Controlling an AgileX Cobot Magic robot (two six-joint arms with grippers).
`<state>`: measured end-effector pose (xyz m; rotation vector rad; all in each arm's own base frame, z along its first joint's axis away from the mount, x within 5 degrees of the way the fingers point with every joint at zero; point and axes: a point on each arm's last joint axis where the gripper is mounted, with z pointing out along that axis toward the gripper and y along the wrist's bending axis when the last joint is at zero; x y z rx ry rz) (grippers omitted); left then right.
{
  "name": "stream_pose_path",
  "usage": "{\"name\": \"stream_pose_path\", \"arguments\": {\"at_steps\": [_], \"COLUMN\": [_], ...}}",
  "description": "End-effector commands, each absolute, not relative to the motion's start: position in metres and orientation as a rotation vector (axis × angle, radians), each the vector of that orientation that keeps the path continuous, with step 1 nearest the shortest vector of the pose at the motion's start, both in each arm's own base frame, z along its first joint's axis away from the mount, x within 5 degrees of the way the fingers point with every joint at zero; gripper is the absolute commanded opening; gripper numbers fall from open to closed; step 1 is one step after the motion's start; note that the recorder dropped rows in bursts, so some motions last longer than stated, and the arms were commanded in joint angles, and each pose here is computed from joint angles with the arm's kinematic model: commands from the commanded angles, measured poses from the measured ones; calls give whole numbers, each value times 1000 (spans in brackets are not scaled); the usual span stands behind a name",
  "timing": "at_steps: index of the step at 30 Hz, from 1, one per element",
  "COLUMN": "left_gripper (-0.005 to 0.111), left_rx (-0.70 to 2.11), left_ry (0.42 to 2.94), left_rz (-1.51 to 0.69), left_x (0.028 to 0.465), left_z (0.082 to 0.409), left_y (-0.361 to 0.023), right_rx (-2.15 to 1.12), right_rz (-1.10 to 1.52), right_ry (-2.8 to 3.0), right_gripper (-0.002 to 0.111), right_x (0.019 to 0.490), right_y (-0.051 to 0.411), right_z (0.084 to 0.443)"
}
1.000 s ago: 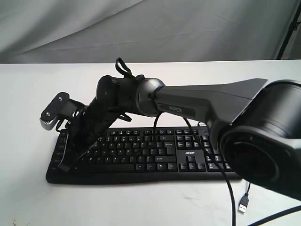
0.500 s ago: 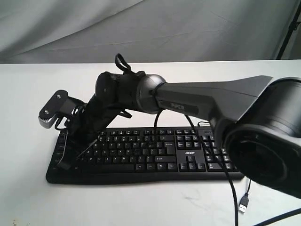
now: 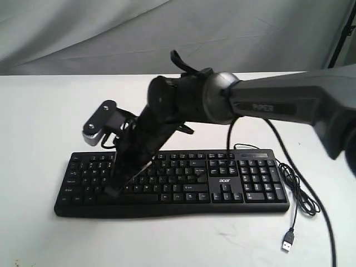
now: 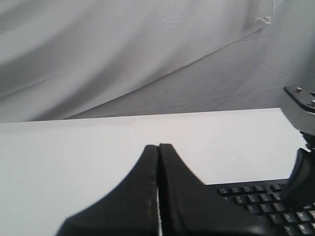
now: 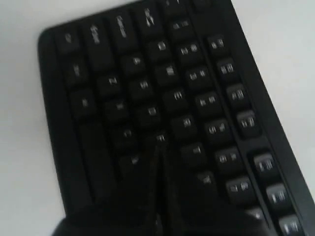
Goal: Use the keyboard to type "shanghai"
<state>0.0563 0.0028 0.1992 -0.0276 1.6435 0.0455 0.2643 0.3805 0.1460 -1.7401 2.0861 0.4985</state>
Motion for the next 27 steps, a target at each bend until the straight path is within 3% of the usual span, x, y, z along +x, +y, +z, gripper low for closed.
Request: {"name": "stream_pose_path", "arguments": {"at_steps": [1,27], "left_gripper": [0,0], "left_rx": [-24,-24], "left_ry": [1637,1637], "left_rz": [39,39], "left_x": [56,56], "left_z": [199,199], "left_y": [2,2], "right_rx": [-1630,-1607], "right_rz": [489,488], "right_ry": [2097,2155], "right_gripper": [0,0], "right_x": [257,251], "right_y": [355,348], "right_z": [152,126]}}
